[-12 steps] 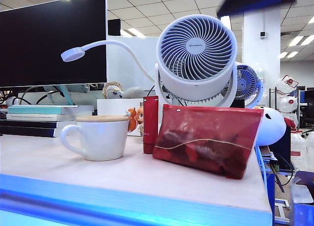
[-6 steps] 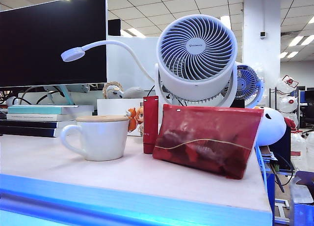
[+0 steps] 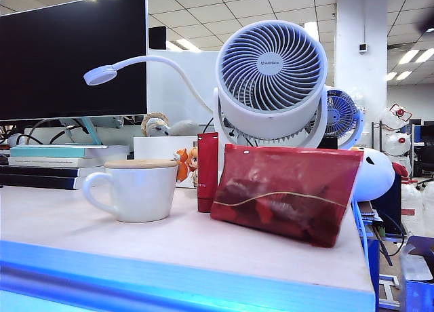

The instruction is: Open the drawer, place the cleaning sponge inside, then close the drawer.

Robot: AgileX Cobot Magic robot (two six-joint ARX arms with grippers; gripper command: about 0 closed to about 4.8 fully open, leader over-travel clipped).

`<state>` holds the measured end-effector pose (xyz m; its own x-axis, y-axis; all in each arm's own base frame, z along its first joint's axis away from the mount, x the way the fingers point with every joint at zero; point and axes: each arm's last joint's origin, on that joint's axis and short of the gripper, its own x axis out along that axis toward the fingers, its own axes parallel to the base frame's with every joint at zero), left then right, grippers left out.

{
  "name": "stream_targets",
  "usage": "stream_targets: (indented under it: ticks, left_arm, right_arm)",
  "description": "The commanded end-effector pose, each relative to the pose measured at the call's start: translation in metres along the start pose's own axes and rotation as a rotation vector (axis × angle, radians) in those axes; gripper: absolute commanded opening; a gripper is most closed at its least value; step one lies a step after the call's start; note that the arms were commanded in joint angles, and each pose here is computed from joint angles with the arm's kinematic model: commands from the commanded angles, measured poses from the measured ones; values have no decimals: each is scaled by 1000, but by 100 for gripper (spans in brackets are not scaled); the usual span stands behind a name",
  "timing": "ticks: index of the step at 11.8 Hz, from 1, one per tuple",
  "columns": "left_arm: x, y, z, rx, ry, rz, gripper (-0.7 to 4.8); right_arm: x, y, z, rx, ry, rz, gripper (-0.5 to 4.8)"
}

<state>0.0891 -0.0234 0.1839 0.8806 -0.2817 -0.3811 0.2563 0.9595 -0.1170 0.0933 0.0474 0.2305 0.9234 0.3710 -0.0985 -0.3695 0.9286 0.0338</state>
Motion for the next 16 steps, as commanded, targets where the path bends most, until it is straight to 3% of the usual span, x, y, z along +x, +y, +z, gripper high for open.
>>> stream_targets:
  ticks: [1, 3, 5, 6, 9, 13, 16]
  left_arm:
    - [0, 0, 1, 0, -7, -3, -4]
    - [0, 0, 1, 1, -7, -3, -4]
    - [0, 0, 1, 1, -7, -3, -4]
    - [0, 0, 1, 0, -7, -3, -4]
    - [0, 0, 1, 1, -7, -3, -4]
    - [0, 0, 1, 1, -7, -3, -4]
    - [0, 0, 1, 1, -7, -3, -4]
  right_arm:
    - [-2, -11, -17, 22, -26, -111, -1]
    - [1, -23, -36, 97, 17, -226, -1]
    - [4, -33, -60, 126, 97, -270, -2]
    - [6, -35, -89, 118, 194, -270, -2]
    - [5, -35, -95, 45, 249, -285, -1]
    - [-3, -33, -81, 51, 68, -252, -1]
    - [-3, -32, -81, 51, 65, -250, -1]
